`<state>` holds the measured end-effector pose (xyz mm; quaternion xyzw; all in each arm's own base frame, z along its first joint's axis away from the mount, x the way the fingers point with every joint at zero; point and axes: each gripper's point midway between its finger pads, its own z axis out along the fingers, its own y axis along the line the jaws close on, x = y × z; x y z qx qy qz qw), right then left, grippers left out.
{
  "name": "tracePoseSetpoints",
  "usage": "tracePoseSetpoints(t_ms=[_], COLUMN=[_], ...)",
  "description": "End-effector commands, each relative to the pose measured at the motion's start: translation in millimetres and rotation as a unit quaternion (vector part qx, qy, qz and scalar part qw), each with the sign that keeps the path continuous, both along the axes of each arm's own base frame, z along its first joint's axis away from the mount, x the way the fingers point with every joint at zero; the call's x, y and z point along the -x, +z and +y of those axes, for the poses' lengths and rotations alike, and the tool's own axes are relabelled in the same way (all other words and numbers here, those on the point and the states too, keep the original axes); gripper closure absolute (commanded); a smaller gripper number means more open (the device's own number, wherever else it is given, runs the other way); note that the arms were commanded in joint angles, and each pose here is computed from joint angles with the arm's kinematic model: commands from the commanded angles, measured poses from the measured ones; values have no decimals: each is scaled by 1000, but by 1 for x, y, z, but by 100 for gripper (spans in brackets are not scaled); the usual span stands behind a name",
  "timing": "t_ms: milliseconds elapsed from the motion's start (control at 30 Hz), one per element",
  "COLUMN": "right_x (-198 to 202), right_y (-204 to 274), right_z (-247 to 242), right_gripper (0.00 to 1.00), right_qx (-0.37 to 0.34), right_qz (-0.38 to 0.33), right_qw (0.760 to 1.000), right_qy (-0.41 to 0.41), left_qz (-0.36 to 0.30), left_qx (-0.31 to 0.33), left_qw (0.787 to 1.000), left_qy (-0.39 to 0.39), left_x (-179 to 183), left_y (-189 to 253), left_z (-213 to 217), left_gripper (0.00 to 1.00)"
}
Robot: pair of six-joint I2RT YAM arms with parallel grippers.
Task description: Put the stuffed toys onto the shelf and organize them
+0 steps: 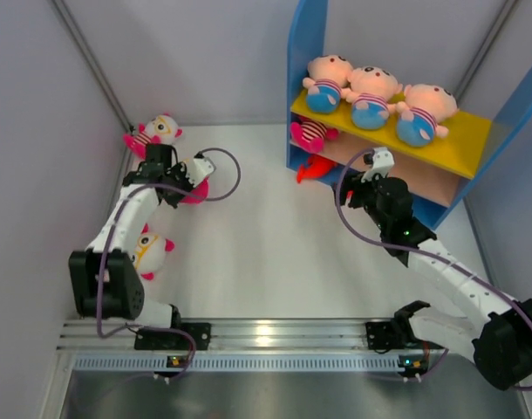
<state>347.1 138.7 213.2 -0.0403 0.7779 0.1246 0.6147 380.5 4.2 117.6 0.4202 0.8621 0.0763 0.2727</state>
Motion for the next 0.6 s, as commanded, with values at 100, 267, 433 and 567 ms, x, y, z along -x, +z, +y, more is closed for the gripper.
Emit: tracePoseSetpoints(t_ms=[100, 267, 433, 567], right_x=[63, 107, 131, 141], right_y=[91, 109, 122, 114], right_z=[113, 191, 256, 291], right_gripper=[27, 26, 26, 26], right_qx=[23, 23, -36, -53], right_qz=[-119, -140, -155, -130], right_qw=[924, 854, 809, 787], right_qy=[361, 501, 566, 600], left_qz=[5, 29, 34, 26], left_qx=[162, 180, 197, 219], left_qw=[969, 961, 958, 954], left_qy=[-188, -210, -207, -204], left_x=[105, 145, 161, 169], left_y=[69, 84, 100, 114], left_z=[-86, -96, -101, -108], left_gripper=[100, 100, 100, 100])
